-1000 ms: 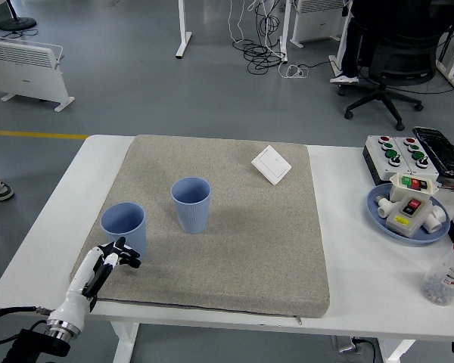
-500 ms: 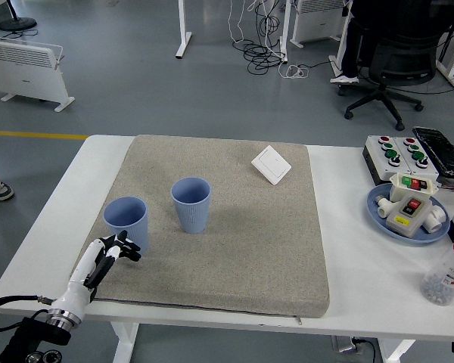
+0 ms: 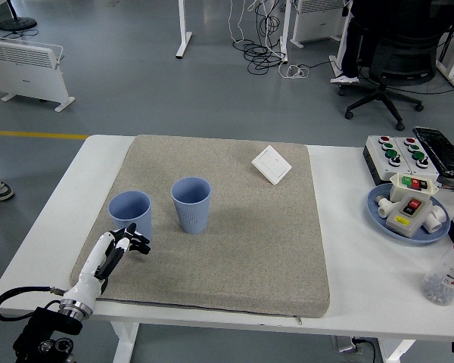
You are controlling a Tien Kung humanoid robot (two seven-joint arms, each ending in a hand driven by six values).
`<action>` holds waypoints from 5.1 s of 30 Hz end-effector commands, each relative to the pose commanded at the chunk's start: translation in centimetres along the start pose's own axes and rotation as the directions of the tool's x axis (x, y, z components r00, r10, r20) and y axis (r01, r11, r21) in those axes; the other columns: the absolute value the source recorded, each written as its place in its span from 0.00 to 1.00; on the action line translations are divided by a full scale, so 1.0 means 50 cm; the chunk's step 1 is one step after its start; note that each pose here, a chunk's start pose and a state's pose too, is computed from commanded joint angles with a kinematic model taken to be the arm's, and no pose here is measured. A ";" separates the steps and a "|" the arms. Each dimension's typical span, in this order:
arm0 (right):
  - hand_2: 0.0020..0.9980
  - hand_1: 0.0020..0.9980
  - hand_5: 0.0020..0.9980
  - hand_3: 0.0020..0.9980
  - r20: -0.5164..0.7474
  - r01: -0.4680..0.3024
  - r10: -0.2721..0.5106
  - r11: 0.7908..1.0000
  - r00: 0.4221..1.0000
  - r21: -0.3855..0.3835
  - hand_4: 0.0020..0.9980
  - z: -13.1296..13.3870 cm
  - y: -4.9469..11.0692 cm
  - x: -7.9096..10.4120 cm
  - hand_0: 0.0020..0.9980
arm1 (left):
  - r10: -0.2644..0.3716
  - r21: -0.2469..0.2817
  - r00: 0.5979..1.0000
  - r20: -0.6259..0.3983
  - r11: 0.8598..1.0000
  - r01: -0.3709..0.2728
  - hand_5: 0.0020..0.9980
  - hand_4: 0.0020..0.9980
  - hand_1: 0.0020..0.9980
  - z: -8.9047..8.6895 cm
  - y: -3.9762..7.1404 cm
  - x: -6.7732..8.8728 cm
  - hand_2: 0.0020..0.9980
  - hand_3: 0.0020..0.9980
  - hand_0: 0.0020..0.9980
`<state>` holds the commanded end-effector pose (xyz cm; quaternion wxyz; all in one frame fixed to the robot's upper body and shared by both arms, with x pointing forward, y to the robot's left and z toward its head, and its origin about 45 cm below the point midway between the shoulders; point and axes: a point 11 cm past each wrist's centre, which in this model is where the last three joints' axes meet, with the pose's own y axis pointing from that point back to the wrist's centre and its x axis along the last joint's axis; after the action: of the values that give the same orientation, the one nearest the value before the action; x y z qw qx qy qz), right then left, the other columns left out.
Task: Push cup pick cup insert cup
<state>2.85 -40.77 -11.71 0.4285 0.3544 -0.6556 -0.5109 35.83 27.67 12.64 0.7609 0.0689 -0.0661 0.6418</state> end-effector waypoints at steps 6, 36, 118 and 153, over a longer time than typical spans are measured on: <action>0.64 0.60 0.50 0.55 -0.007 -0.002 0.002 1.000 1.000 -0.008 0.12 0.007 -0.001 0.001 0.69 | -0.011 0.015 1.000 0.014 1.000 0.011 1.00 0.57 0.46 -0.008 -0.017 -0.008 0.44 0.42 0.59; 0.64 0.60 0.50 0.55 -0.056 -0.001 0.000 1.000 0.998 -0.021 0.11 0.019 -0.001 -0.003 0.69 | 0.001 -0.002 0.995 0.102 1.000 -0.001 1.00 0.57 0.45 0.011 -0.093 0.023 0.44 0.42 0.60; 0.63 0.60 0.49 0.55 -0.094 -0.013 0.008 0.999 0.996 -0.045 0.11 0.037 -0.002 0.012 0.69 | -0.449 0.394 0.205 0.870 0.882 0.258 0.51 0.97 0.93 0.272 -0.290 -0.075 1.00 0.97 0.92; 0.63 0.60 0.48 0.55 -0.097 -0.008 0.005 0.999 0.995 -0.037 0.11 0.028 -0.001 0.009 0.69 | -0.433 0.381 0.227 0.872 0.893 0.239 0.22 0.72 0.73 0.272 -0.297 -0.044 0.86 0.78 0.57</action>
<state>1.37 -40.67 -11.84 0.4681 0.3687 -0.6255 -0.5037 49.92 20.47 25.26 0.6870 0.5054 -0.4266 0.3010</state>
